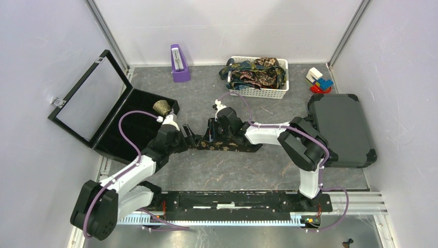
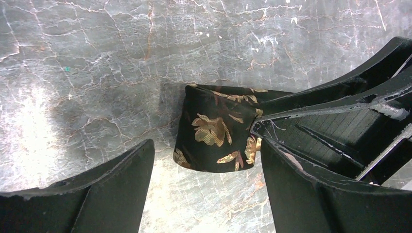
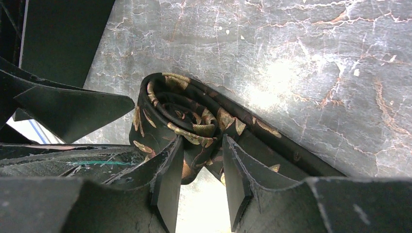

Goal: Roll the ties
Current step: Roll the tie at the center of the board.

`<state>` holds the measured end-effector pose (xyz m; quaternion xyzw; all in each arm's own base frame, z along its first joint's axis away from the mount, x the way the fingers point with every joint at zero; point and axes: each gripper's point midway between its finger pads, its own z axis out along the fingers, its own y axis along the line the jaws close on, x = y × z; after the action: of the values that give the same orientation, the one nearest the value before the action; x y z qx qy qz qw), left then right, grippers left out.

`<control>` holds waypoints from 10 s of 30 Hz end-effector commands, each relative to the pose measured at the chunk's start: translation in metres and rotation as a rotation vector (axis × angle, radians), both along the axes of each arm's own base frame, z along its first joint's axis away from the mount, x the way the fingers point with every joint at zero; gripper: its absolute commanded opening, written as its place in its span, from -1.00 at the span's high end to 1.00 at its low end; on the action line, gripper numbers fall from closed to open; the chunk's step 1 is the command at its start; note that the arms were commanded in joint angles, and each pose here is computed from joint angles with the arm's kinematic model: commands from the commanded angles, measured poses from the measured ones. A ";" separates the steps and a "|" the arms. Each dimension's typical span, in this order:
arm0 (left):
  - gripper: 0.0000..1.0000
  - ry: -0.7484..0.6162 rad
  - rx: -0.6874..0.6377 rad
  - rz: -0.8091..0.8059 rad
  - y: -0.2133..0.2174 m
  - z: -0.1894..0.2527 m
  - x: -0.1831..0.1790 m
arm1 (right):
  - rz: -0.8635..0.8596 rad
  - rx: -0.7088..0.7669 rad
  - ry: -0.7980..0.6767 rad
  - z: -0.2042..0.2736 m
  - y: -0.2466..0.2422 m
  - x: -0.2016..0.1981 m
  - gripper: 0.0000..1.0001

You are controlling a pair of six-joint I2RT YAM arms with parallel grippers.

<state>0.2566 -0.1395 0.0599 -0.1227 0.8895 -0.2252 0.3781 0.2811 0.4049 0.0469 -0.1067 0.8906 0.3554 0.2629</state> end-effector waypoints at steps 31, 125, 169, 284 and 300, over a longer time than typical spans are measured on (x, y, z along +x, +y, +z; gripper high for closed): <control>-0.41 -0.039 -0.186 -0.091 -0.020 -0.018 0.011 | -0.001 -0.031 0.018 -0.027 -0.011 0.004 0.22; 0.74 0.012 0.235 0.079 0.016 0.002 -0.044 | 0.016 -0.072 -0.094 -0.002 -0.038 -0.039 0.29; 0.77 -0.008 0.511 0.124 0.026 0.017 -0.038 | 0.156 0.134 -0.070 0.018 0.026 -0.062 0.41; -0.57 -0.034 0.851 -0.078 -0.088 0.001 -0.012 | -0.188 0.030 -0.309 0.109 -0.156 -0.036 0.38; -0.91 -0.090 0.722 -0.077 -0.088 0.063 -0.015 | -0.192 0.037 -0.310 0.119 -0.147 -0.026 0.36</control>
<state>0.2407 -0.2253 0.0876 0.0629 0.9051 0.1139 0.4049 0.2429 0.2495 0.1422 -0.0722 0.8538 0.3120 0.4105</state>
